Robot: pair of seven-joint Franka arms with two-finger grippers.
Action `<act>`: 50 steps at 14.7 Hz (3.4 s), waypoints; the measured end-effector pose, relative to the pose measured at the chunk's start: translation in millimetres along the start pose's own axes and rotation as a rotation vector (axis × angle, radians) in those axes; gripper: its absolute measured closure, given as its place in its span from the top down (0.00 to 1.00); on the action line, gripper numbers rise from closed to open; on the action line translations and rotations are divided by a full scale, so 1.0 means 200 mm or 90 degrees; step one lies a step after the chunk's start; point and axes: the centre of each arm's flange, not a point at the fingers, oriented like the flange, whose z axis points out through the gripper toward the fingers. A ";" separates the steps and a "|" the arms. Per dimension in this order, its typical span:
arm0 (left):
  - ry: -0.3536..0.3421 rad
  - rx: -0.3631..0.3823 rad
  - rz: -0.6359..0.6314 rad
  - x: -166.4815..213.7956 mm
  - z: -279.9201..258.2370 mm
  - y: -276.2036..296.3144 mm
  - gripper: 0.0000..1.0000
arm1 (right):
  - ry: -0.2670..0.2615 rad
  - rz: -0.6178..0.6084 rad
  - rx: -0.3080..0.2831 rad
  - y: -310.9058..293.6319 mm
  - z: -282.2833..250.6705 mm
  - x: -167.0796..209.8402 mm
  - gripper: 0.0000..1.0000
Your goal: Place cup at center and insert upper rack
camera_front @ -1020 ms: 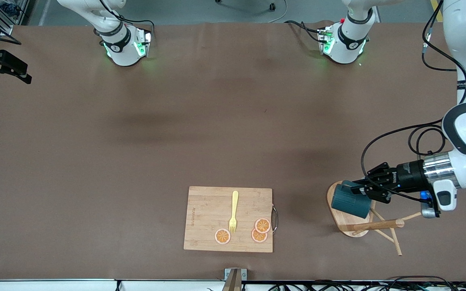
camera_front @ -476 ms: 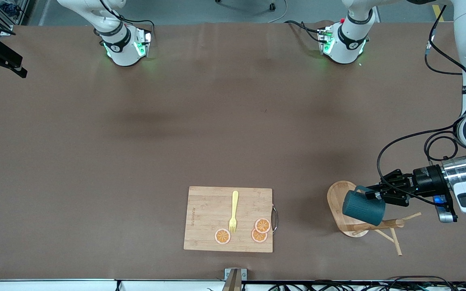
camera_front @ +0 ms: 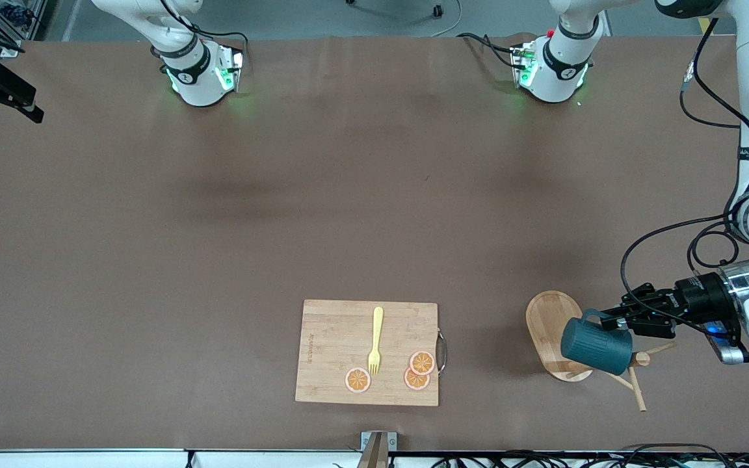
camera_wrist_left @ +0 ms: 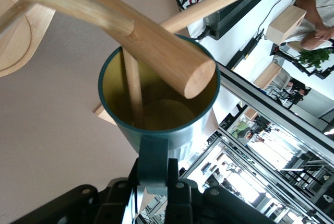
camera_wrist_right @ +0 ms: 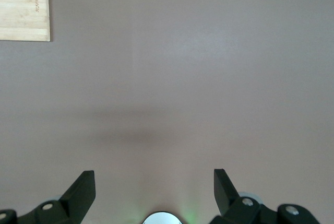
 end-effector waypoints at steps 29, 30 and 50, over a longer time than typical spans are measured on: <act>0.087 0.115 0.080 -0.36 -0.27 0.32 1.00 | 0.000 -0.002 0.002 -0.01 0.00 0.00 1.00; 0.102 0.163 0.098 -0.46 -0.32 0.36 1.00 | 0.000 -0.002 0.002 -0.01 0.00 0.00 1.00; 0.131 0.704 0.460 -1.71 -0.39 0.28 1.00 | -0.001 0.001 0.002 0.00 0.00 0.00 1.00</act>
